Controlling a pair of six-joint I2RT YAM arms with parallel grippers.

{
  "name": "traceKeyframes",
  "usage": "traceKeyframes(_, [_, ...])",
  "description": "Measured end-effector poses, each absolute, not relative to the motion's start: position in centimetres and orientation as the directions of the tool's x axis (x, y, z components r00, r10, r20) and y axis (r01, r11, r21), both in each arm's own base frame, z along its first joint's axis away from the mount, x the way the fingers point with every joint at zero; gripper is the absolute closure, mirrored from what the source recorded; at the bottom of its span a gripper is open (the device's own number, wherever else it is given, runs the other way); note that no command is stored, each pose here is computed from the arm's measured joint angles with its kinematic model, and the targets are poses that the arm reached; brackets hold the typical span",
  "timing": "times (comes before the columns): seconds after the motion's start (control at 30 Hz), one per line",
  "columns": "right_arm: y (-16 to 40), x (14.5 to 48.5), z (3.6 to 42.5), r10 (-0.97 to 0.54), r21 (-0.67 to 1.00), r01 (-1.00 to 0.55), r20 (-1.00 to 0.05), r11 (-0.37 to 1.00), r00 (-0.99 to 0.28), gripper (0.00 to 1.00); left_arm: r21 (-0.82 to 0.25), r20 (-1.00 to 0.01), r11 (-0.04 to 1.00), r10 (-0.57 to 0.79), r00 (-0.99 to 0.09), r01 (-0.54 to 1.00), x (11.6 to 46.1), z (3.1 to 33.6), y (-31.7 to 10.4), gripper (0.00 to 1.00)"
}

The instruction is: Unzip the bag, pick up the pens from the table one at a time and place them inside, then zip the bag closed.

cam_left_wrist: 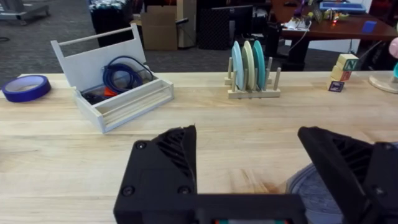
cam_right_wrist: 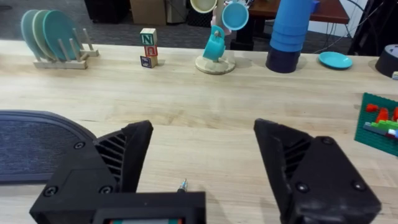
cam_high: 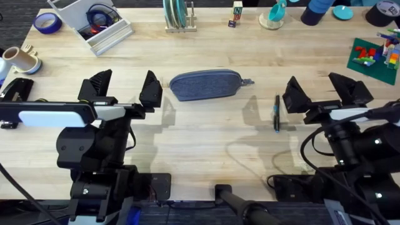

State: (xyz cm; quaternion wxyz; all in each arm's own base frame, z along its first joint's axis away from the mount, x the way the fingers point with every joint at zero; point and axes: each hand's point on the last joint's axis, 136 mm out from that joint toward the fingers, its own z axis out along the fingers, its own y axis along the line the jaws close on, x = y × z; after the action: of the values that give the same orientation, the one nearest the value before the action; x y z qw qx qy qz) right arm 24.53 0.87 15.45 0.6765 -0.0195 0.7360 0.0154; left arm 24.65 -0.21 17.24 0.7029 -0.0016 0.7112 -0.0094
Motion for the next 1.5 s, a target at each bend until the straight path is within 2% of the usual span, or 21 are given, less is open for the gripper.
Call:
traceKeyframes(0.93, [1.0, 24.3, 15.6, -0.008, -0.002, -0.054, -0.995, 0.999, -0.100, 0.005, -0.016, -1.000, 1.000, -0.016, -0.005, 0.011, 24.6, 17.6, -0.2, 0.008])
traceKeyframes(1.2, [1.1, 22.6, 18.9, -0.008, 0.001, -0.061, -0.990, 0.998, -0.143, 0.005, -0.073, -0.997, 0.997, -0.073, 0.004, 0.011, 23.6, 20.8, -0.2, 0.008])
traceKeyframes(1.5, [1.1, 22.1, 23.2, -0.008, 0.002, -0.061, -0.986, 0.998, -0.164, 0.005, -0.092, -0.994, 0.996, -0.091, -0.062, 0.005, 22.4, 23.8, -0.2, 0.007])
